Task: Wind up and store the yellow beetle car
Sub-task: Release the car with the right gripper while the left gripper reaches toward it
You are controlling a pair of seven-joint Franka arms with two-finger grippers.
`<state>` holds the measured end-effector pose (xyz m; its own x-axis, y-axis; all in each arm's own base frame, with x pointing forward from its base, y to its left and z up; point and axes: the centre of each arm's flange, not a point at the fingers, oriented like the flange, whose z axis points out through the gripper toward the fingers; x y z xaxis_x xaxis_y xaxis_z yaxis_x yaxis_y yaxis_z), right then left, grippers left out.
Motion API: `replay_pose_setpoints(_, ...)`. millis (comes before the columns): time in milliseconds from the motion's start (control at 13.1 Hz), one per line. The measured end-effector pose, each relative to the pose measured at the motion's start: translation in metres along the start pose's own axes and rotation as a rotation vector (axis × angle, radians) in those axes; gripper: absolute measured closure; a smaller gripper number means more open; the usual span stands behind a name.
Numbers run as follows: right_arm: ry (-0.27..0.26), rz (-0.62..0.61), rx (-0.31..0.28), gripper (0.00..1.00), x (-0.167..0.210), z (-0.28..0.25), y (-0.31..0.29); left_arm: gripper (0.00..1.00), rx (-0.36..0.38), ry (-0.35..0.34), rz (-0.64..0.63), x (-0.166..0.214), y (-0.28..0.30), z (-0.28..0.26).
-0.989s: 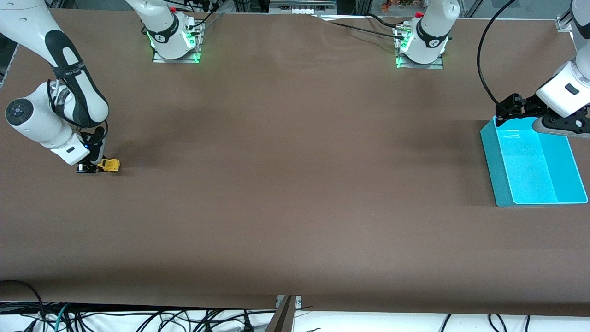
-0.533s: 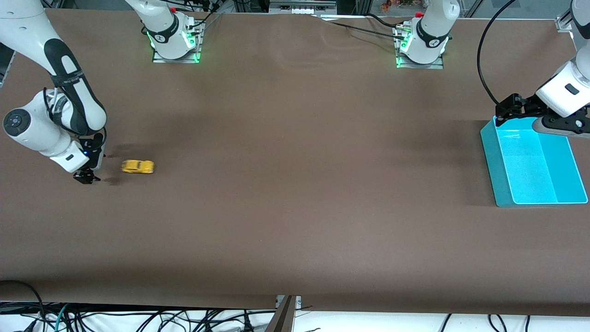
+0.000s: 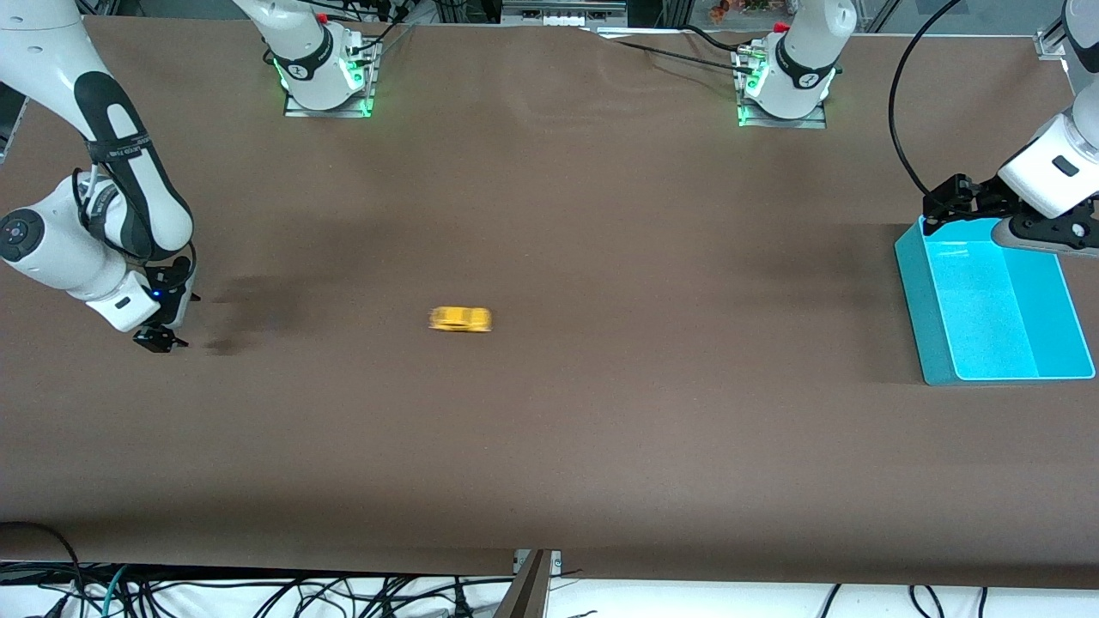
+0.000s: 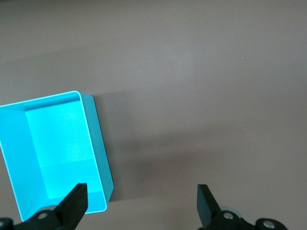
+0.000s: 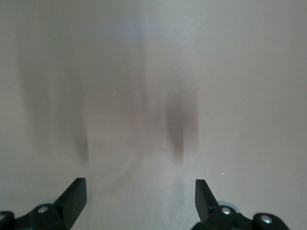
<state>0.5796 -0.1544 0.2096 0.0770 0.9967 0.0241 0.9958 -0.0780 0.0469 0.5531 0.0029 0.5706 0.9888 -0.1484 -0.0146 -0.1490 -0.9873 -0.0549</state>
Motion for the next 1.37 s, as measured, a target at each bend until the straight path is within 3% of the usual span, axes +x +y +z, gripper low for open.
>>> replay_pose_setpoints(457,0.060,0.359,0.006,0.00,0.058,-0.058,0.048,0.00,0.000,0.000,0.000,0.000,0.000,0.000)
replay_pose_setpoints(685,0.066,0.593,0.038,0.00,0.103,-0.069,0.057,0.00,0.000,0.000,0.000,0.000,0.000,0.000)
replay_pose_setpoints(1065,0.008,1.011,0.145,0.00,0.191,-0.091,0.060,0.00,-0.003,-0.017,0.002,0.003,-0.007,0.010)
replay_pose_setpoints(1370,-0.042,1.176,0.193,0.00,0.220,-0.144,0.071,0.00,-0.031,-0.096,0.252,0.011,-0.026,0.049)
